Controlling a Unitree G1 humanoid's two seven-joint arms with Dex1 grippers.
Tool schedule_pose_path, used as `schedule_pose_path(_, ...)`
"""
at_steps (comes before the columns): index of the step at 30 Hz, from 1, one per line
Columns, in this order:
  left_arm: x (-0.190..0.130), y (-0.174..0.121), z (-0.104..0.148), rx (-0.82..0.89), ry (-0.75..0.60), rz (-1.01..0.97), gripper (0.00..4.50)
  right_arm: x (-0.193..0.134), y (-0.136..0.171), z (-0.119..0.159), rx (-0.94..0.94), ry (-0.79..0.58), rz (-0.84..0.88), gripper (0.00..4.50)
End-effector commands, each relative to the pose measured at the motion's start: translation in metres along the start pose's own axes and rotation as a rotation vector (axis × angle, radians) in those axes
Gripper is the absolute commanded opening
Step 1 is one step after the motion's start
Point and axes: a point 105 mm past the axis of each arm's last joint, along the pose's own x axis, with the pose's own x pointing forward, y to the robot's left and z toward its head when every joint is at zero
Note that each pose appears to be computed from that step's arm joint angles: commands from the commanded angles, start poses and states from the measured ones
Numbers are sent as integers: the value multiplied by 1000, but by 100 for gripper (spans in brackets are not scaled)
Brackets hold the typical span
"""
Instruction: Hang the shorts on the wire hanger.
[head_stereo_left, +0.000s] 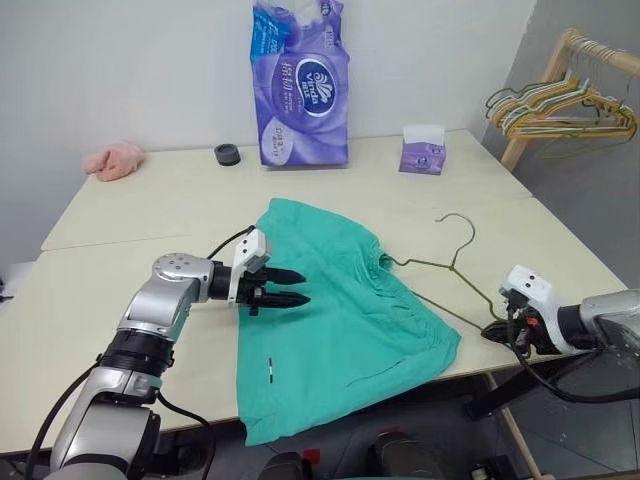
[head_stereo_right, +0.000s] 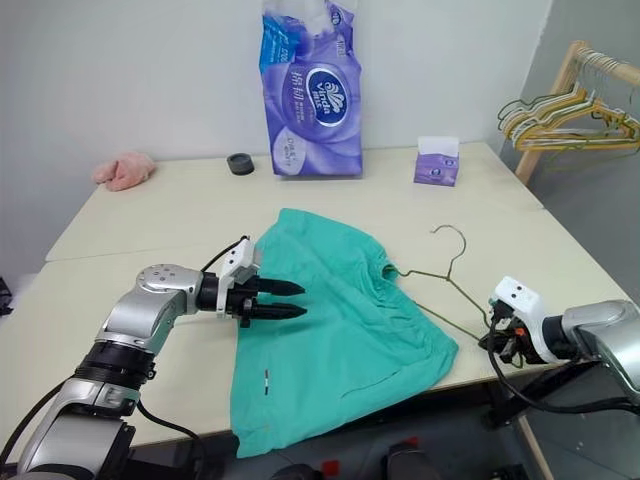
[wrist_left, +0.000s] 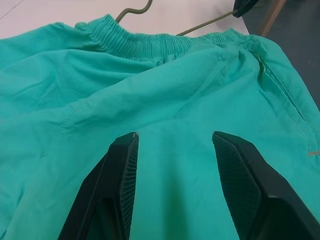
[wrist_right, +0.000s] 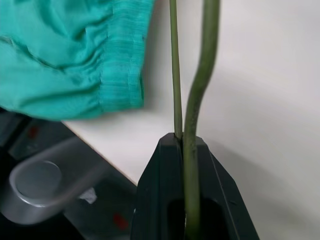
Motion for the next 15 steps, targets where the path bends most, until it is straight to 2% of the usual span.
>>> schedule_pose_path(1,-5,4,15,59,-24,26,249,-2,7,16,48,-38,53,0)
schedule_pose_path(9,-7,17,36,58,-124,103,249,16,13,28,199,-37,117,0)
schedule_pose_path(15,-11,23,52,24,-205,146,249,25,4,57,254,-158,61,0)
